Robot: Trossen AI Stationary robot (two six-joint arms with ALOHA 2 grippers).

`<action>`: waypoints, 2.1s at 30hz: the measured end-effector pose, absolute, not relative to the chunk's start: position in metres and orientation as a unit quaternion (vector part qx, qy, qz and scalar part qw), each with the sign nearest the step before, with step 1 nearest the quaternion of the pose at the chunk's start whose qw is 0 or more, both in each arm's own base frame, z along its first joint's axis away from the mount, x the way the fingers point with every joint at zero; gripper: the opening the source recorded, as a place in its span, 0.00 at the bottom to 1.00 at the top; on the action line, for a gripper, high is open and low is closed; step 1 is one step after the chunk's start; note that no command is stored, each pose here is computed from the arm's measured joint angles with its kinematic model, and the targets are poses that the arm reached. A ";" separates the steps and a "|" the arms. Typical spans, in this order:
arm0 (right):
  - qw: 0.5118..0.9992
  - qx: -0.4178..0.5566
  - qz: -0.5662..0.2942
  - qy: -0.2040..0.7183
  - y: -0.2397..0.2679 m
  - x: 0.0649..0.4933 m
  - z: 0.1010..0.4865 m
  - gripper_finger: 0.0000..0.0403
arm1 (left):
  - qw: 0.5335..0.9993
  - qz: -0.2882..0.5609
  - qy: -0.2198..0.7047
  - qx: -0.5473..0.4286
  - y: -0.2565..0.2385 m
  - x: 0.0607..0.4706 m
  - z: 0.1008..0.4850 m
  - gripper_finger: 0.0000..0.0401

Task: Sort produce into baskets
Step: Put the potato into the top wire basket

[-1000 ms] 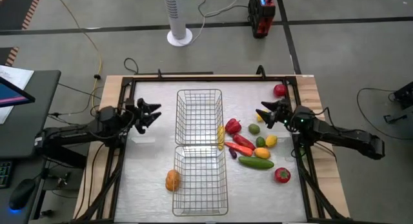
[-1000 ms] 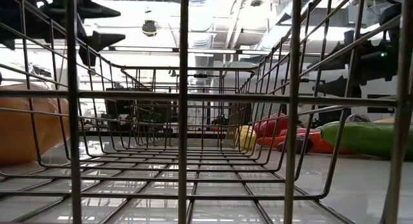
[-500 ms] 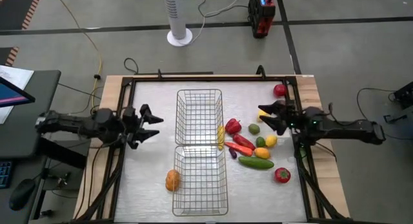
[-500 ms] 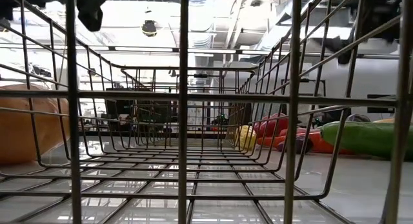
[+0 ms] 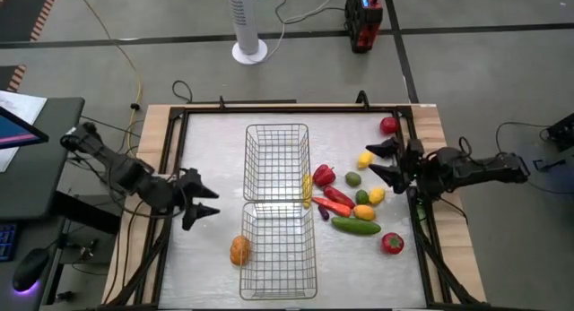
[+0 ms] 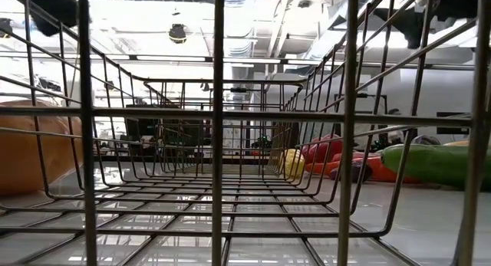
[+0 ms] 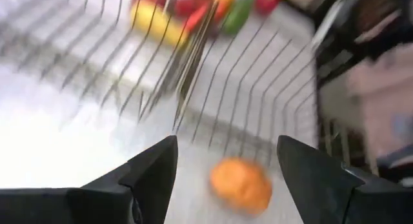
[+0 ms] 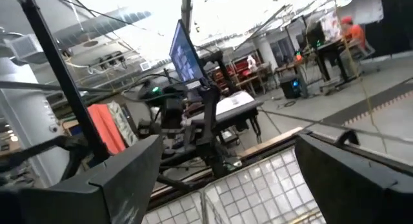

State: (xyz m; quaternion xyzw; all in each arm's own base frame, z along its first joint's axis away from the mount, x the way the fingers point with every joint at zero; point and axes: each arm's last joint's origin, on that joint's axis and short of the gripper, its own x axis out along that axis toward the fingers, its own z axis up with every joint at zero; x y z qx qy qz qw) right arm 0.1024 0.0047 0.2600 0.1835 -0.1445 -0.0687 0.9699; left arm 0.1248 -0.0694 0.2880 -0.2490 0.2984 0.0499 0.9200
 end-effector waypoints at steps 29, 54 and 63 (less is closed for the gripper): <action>0.967 0.156 -0.109 -0.167 -0.002 0.100 0.267 0.95 | 0.731 0.091 0.610 -0.291 -0.146 0.196 0.189 0.63; 0.970 0.156 -0.108 -0.152 -0.001 0.106 0.264 0.95 | 0.796 0.029 0.555 -0.241 -0.146 0.210 0.194 0.68; 0.972 0.155 -0.110 -0.137 0.000 0.111 0.262 0.95 | 0.809 0.031 0.545 -0.218 -0.146 0.210 0.194 0.85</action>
